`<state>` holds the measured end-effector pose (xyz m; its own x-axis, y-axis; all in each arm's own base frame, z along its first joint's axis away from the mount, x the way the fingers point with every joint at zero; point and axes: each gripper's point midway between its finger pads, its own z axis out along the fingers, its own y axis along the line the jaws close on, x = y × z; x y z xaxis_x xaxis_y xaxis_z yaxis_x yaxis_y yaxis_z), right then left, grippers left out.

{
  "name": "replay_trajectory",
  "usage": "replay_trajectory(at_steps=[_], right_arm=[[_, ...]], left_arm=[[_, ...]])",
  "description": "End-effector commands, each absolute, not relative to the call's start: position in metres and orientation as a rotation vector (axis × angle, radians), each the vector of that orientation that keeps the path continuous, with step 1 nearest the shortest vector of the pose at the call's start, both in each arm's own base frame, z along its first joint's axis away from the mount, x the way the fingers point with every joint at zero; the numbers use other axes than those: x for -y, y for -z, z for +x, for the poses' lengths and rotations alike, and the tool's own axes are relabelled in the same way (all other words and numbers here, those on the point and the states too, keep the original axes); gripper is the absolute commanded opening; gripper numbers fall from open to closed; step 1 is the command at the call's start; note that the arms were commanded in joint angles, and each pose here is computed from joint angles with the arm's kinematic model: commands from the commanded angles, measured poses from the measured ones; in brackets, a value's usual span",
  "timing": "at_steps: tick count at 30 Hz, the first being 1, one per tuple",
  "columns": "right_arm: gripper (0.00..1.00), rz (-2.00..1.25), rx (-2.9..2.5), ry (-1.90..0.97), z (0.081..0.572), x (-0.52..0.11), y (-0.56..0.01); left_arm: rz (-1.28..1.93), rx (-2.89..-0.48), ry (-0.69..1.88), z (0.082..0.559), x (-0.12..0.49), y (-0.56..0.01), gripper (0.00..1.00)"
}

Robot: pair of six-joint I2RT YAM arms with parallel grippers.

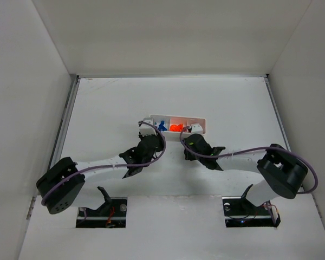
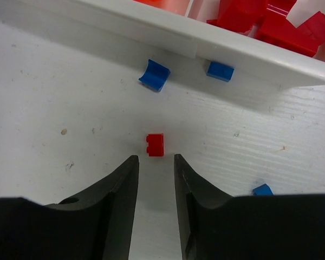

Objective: Sort the legos into containers by color

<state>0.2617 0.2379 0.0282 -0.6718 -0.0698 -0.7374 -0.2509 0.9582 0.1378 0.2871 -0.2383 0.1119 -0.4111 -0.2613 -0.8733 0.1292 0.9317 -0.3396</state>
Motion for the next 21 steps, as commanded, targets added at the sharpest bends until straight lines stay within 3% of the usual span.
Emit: replay_trajectory(at_steps=[1, 8, 14, 21], right_arm=[[0.38, -0.216, -2.266, -0.327, 0.27, -0.253, -0.04], [0.32, -0.216, -2.268, -0.299, 0.274, -0.253, -0.037], [0.21, -0.209, -2.249, -0.292, 0.276, -0.254, -0.042], [0.19, -0.186, -2.157, -0.37, 0.274, -0.26, -0.074]], left_arm=[[-0.098, -1.913, 0.465, 0.278, 0.247, -0.121, 0.37], [-0.035, -1.931, 0.483, 0.26, 0.263, -0.114, 0.37], [-0.028, -1.947, 0.487, 0.251, 0.265, -0.105, 0.37], [-0.025, -1.958, 0.492, 0.248, 0.268, -0.102, 0.37]])
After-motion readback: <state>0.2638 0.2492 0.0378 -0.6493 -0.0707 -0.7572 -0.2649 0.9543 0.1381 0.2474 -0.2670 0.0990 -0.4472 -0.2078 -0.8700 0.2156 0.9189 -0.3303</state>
